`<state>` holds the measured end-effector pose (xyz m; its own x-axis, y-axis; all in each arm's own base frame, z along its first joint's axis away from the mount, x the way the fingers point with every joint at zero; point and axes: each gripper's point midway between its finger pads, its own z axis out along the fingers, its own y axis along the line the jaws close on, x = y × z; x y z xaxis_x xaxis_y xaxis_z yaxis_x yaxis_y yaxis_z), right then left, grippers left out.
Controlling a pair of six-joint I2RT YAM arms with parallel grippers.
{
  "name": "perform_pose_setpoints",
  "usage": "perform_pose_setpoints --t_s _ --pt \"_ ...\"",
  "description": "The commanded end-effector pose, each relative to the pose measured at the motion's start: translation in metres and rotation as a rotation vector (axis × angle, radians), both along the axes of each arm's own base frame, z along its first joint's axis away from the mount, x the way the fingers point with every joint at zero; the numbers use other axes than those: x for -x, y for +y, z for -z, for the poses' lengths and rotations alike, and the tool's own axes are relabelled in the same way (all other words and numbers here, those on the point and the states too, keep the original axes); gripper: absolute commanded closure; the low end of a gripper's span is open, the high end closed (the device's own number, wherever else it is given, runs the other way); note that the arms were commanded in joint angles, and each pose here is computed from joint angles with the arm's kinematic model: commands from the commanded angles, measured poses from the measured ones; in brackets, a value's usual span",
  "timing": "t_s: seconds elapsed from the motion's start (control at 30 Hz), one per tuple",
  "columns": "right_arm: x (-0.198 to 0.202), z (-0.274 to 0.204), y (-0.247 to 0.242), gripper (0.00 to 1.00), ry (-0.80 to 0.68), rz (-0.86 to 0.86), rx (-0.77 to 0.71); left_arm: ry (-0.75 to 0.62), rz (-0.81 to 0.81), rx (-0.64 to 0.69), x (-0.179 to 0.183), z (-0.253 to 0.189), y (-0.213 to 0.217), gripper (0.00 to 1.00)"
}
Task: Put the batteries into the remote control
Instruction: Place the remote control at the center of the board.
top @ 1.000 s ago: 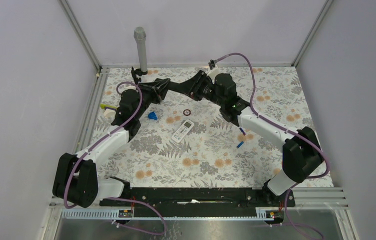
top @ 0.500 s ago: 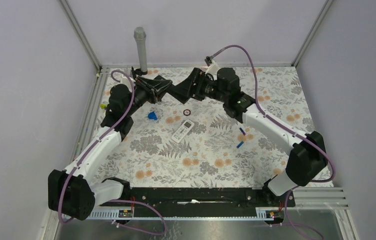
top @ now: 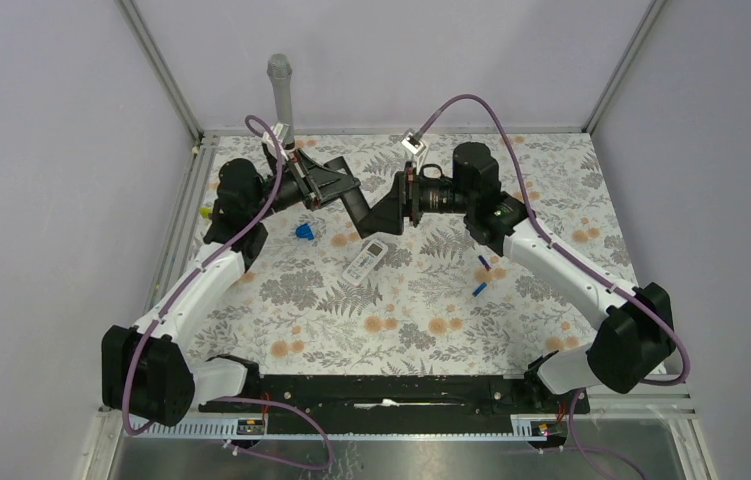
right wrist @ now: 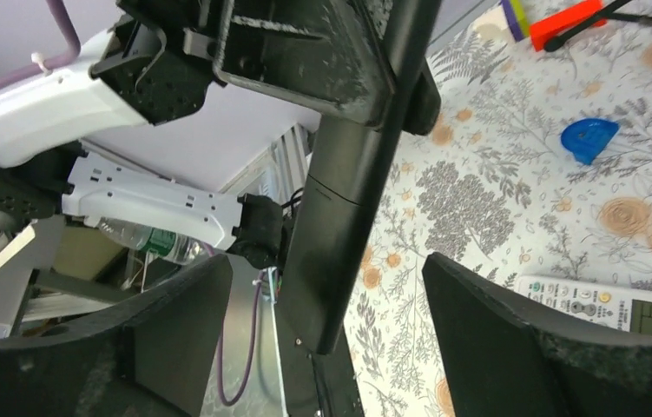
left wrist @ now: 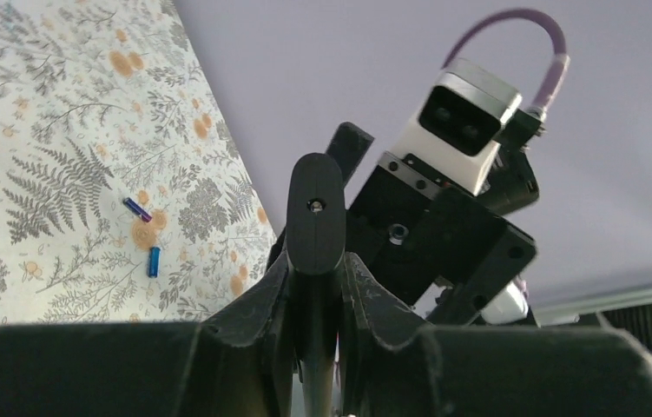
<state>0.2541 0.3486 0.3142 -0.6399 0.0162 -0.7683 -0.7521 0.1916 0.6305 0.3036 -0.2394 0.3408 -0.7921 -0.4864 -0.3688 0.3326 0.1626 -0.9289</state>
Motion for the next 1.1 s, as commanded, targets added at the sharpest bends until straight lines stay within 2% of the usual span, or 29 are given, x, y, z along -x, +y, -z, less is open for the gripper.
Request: perform_pose_setpoints --t_s 0.0,0.1,0.37,0.53,0.6,0.7,0.73,0.8,0.9,0.97,1.07 --pt "0.017 -0.001 0.000 0.18 -0.079 -0.125 0.017 -0.289 0.129 -0.003 0.026 -0.044 -0.004 1.00" --pt "0.017 -0.003 0.004 0.30 -0.054 -0.141 -0.008 -0.319 0.159 -0.002 0.031 -0.046 -0.006 1.00" --pt "0.007 -0.003 0.015 0.48 -0.008 -0.123 -0.054 -0.384 0.192 0.020 0.040 -0.055 -0.009 0.99" --pt "-0.003 -0.006 0.021 0.75 0.050 -0.091 -0.096 -0.386 0.202 0.020 0.041 -0.054 -0.011 0.93" --pt "-0.008 -0.007 0.022 0.87 0.050 -0.064 -0.108 -0.383 0.191 0.013 0.039 -0.053 -0.011 0.86" --pt "-0.015 -0.009 0.018 1.00 0.031 0.000 -0.107 -0.365 0.144 -0.025 0.031 -0.047 -0.009 0.71" --pt "-0.020 -0.009 0.015 1.00 0.023 0.038 -0.097 -0.356 0.115 -0.048 0.026 -0.044 -0.008 0.63" --pt "-0.031 -0.007 0.005 1.00 0.002 0.124 -0.071 -0.337 0.066 -0.107 0.018 -0.035 -0.004 0.53" --pt "-0.055 0.002 -0.019 1.00 -0.008 0.298 -0.013 -0.313 -0.016 -0.203 0.007 -0.019 0.005 0.21" --pt "-0.076 0.020 -0.043 1.00 -0.014 0.454 0.071 -0.295 -0.069 -0.268 0.002 -0.008 0.013 0.05" --pt "-0.098 0.062 -0.084 1.00 -0.014 0.666 0.285 -0.253 -0.155 -0.357 -0.009 0.010 0.028 0.01"
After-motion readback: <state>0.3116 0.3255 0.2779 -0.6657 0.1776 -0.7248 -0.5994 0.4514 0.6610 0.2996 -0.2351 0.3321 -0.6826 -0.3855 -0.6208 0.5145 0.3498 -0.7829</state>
